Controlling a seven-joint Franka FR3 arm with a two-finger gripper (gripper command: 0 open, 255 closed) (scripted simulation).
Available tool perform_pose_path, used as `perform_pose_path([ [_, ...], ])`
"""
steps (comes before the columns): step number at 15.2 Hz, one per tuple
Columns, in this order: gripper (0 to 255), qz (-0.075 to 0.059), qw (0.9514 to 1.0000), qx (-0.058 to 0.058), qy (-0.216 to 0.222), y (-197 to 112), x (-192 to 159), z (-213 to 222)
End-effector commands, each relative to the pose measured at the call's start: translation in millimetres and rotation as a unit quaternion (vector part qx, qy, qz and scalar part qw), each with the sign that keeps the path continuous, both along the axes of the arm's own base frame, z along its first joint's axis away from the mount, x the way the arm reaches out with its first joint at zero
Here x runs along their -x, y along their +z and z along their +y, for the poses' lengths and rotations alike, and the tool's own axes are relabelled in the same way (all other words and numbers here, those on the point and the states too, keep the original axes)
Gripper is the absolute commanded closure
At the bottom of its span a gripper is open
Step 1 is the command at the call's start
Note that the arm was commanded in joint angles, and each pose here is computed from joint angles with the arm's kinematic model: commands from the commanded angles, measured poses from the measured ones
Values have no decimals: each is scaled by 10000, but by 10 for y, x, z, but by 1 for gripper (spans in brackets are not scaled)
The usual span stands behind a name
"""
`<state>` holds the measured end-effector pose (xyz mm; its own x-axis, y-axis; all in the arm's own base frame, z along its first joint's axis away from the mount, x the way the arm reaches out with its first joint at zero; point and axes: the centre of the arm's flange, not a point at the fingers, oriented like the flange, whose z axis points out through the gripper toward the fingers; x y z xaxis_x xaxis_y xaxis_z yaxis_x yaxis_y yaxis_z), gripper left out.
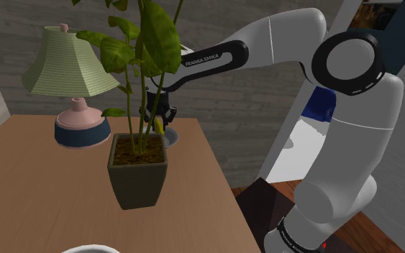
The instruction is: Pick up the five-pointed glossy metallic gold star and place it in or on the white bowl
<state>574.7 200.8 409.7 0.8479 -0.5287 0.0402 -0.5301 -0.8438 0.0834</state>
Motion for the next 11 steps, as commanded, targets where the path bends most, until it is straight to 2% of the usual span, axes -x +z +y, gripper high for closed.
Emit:
perform_pose_path([
  [1,255,-1,10000,0,0,-1,0,0],
  [3,255,-1,10000,0,0,-1,0,0],
  [4,0,-1,10000,0,0,-1,0,0],
  [9,0,-1,10000,0,0,-1,0,0],
  [11,0,-1,10000,0,0,262,-3,25],
])
